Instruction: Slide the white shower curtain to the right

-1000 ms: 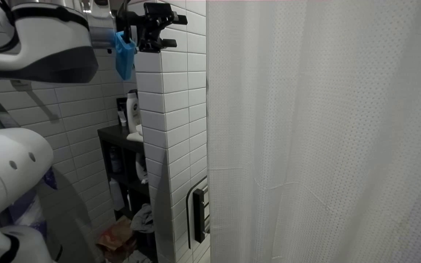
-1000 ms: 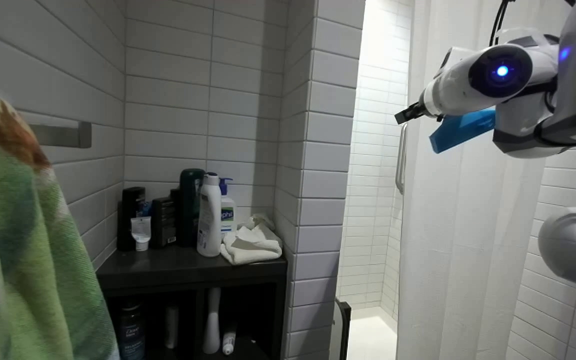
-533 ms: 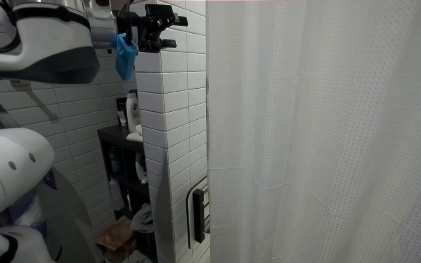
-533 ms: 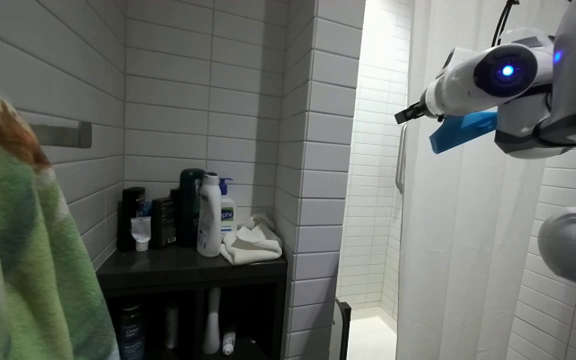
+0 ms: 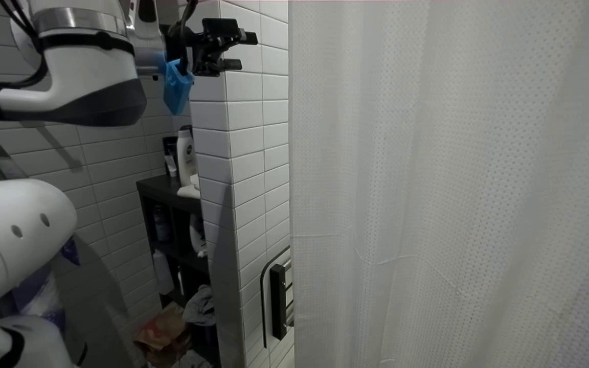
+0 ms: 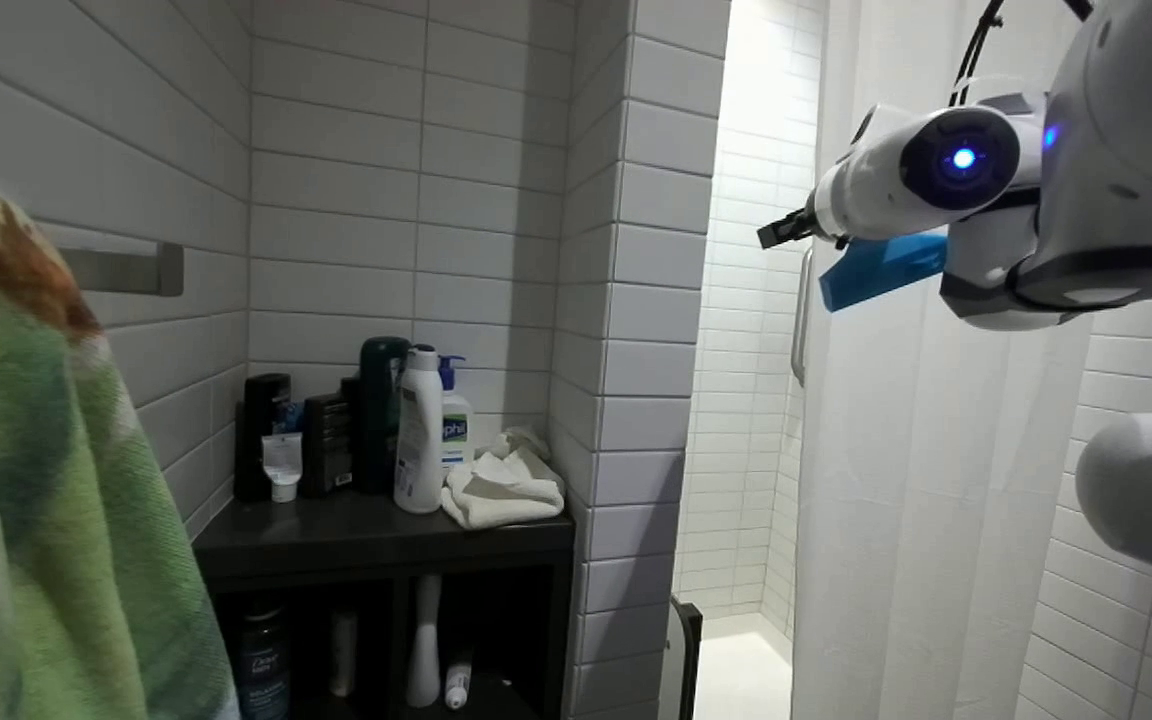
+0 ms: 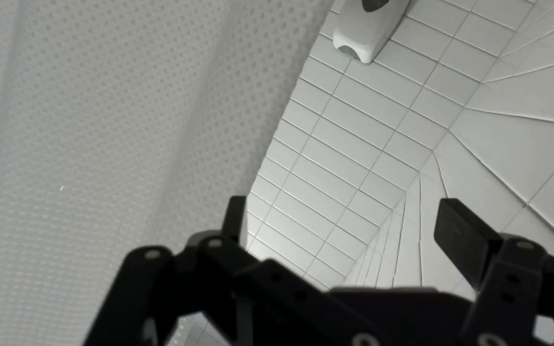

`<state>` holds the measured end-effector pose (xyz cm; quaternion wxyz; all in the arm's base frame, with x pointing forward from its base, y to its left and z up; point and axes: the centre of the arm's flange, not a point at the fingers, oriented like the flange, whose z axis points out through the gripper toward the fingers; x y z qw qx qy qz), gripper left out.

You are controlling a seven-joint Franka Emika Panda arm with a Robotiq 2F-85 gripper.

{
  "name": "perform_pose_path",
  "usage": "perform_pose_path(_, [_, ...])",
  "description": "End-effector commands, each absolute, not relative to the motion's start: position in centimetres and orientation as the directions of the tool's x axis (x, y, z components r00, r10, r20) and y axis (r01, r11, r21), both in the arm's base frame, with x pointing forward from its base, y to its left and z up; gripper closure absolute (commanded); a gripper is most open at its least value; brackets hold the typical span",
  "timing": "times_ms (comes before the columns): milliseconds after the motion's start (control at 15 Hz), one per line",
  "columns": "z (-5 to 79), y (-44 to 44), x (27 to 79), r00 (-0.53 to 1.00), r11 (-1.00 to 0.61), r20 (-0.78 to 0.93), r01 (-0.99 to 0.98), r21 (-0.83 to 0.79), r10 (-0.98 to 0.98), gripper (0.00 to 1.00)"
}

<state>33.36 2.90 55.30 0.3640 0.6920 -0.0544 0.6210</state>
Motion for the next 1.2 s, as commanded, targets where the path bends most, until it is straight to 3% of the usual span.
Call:
perform_pose_path(0, [51.4,0.4,36.2,0.224,-0.692,0.891,-0.566,0.448,0.394,0.00])
perform_pose_path(800, [47.8,-6.6,44.9,0.326,-0.537,0.876,-0.696,0.476,0.355,0.00])
perform_pose_path(867, [47.6,-7.1,45.2,0.329,-0.523,0.875,-0.706,0.477,0.354,0.25])
perform_pose_path(933, [47.6,-7.5,45.3,0.331,-0.506,0.874,-0.718,0.478,0.357,0.26])
perform_pose_path(1133, [47.6,-8.6,45.6,0.324,-0.470,0.874,-0.746,0.471,0.362,0.47])
